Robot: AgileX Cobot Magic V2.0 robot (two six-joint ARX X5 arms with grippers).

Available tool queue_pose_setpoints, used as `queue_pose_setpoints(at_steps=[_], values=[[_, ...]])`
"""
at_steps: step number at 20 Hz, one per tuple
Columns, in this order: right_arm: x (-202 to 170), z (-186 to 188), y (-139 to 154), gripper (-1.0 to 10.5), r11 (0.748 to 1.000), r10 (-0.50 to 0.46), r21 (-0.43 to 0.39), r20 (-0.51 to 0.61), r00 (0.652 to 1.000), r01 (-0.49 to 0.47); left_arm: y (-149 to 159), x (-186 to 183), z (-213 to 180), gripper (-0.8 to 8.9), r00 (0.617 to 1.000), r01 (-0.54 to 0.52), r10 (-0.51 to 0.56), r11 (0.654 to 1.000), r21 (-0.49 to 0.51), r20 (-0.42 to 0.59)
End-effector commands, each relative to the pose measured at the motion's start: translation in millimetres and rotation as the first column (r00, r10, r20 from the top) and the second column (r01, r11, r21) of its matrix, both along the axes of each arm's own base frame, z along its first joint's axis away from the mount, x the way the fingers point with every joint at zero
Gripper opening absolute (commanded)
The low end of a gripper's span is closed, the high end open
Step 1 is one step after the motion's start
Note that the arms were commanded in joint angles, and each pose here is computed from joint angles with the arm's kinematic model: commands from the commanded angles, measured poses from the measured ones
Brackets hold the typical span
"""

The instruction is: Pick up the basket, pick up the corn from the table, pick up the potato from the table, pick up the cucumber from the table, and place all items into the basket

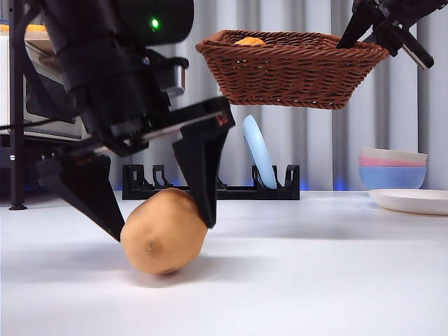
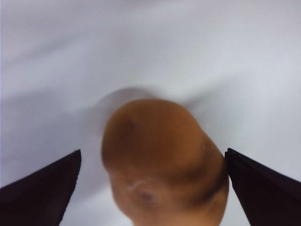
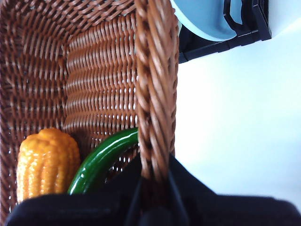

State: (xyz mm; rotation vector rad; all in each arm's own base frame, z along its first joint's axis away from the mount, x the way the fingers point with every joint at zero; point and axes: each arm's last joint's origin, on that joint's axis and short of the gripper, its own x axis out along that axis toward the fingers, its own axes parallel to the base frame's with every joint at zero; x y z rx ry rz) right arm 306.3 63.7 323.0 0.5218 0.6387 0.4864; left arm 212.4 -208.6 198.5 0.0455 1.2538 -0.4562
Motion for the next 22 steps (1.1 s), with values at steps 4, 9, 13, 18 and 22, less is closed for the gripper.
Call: queue_pose_setpoints(at_steps=[4, 9, 13, 18, 22], values=[[-0.5, 7.4, 0.5, -0.1, 1.0, 0.009, 0.008, 0.031, 0.999, -0.009, -2.2, -1.3, -3.1, 1.22, 0.998, 0.055, -0.055, 0.998, 0.013, 0.016], [-0.9, 6.5, 0.4, -0.1, 1.0, 0.009, 0.006, 0.021, 1.0, -0.009, -0.2, -3.8, -3.6, -0.08, 0.993, 0.116, -0.116, 0.992, 0.041, 0.003], [-0.9, 6.4, 0.4, -0.1, 1.0, 0.015, -0.005, 0.028, 0.999, -0.015, 8.3, -17.1, 7.3, -0.08, 0.97, 0.23, -0.229, 0.973, 0.004, -0.084], [-0.9, 6.4, 0.4, -0.1, 1.0, 0.013, -0.006, 0.028, 1.0, -0.013, 29.8, -49.8, 49.7, -0.08, 0.895, 0.415, -0.435, 0.893, -0.174, -0.097], [-0.9, 6.5, 0.3, -0.1, 1.0, 0.012, -0.006, 0.029, 1.0, -0.012, 50.9, -77.0, 101.8, -0.08, 0.841, 0.526, -0.535, 0.778, -0.343, 0.078]])
